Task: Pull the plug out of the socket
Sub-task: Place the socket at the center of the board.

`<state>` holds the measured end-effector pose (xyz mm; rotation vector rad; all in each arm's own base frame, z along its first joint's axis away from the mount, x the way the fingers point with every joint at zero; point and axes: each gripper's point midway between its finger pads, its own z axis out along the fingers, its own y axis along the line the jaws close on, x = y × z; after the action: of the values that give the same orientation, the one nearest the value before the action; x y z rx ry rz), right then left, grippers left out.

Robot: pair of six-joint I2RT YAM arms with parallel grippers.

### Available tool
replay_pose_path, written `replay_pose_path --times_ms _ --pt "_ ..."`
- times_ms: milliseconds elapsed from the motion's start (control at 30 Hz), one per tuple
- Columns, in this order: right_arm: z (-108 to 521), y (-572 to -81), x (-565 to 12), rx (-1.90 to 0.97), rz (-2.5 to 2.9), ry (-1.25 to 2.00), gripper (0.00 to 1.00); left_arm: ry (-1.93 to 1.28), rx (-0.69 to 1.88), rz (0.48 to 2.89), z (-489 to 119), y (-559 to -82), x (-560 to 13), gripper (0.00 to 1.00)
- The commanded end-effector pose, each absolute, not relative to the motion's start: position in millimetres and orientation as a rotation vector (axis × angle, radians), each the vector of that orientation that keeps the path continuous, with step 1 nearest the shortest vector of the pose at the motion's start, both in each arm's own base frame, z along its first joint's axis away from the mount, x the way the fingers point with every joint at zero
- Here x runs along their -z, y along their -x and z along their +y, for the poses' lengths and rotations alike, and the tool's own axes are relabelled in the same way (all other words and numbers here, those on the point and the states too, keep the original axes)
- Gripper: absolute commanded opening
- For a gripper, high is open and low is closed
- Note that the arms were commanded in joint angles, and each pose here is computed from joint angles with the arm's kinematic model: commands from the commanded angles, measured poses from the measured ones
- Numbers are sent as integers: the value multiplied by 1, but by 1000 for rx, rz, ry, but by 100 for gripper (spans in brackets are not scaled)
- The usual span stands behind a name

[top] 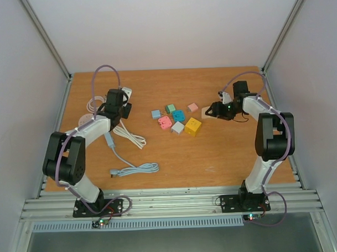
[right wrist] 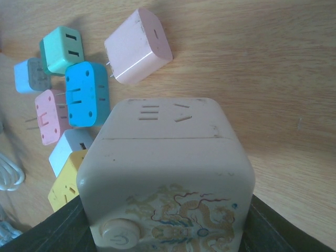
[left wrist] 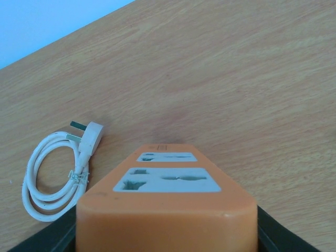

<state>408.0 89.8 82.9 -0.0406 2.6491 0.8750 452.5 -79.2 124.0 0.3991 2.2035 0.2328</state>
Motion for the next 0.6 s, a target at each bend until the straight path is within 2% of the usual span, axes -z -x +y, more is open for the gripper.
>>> replay_pose_path --times_ms 0,133,333,500,567 --pt "92 -416 -88 -904 2638 25 10 -387 -235 2291 -72 -444 -108 40" --pt "91 -417 -81 -904 2657 12 21 -389 -219 2353 -69 -430 -98 48" --pt "92 -416 -79 -915 2667 8 34 -377 -175 2432 -64 -411 -84 68" --pt "93 -416 -79 -927 2666 7 36 -389 -126 2469 -67 -403 -81 87" --pt "93 -416 -80 -933 2663 9 37 -391 -114 2477 -68 -401 -81 91"
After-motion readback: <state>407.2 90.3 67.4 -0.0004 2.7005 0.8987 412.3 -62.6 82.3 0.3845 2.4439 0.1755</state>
